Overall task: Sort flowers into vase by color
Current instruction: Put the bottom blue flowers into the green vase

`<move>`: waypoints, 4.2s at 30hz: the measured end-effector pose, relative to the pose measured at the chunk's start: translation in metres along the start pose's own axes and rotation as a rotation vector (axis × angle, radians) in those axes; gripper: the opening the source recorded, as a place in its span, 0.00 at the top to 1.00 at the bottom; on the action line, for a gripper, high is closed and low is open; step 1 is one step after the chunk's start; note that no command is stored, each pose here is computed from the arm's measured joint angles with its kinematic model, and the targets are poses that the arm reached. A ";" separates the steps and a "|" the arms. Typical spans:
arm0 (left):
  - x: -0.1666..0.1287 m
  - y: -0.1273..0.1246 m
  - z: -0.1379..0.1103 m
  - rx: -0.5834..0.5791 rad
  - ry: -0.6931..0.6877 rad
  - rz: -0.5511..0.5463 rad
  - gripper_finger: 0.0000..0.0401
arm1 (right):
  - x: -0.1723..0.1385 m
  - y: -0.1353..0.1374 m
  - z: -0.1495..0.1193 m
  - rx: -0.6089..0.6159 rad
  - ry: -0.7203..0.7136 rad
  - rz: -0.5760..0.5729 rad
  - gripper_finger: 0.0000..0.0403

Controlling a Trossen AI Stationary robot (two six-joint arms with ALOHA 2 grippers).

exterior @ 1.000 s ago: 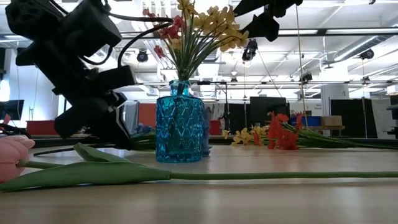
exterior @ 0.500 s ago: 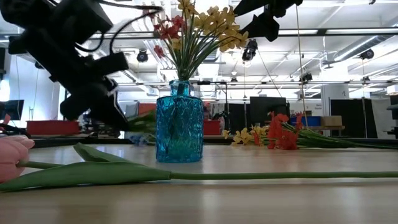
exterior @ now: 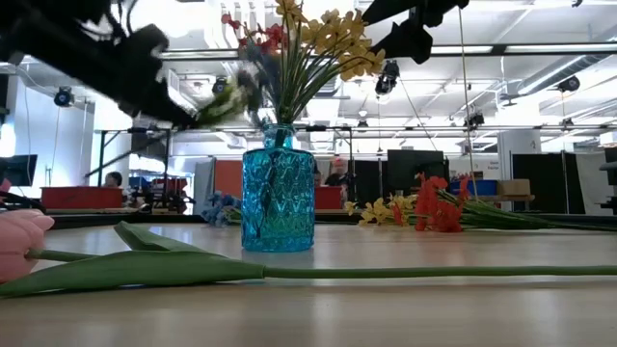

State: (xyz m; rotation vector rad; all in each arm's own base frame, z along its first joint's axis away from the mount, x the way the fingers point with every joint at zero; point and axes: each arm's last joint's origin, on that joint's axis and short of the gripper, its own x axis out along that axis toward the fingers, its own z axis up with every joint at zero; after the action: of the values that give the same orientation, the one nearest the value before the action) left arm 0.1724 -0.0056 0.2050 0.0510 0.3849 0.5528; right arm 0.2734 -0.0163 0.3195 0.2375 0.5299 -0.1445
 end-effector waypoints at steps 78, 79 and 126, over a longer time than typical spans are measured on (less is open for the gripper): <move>0.024 -0.045 0.158 0.046 -0.623 -0.254 0.48 | 0.023 0.027 0.073 -0.377 -0.714 0.250 0.95; 0.021 -0.042 0.158 0.047 -0.601 -0.245 0.44 | 0.019 0.024 0.075 -0.372 -0.720 0.232 0.95; -0.044 0.020 0.074 -0.339 0.354 -0.070 0.29 | 0.056 -0.077 0.036 -0.269 -0.618 -0.032 0.96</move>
State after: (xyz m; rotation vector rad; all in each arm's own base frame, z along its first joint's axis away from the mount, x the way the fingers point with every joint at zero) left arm 0.1560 -0.0076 0.2916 -0.3896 0.6297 0.5524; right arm 0.3234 -0.1036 0.3065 -0.0828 -0.0648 -0.1668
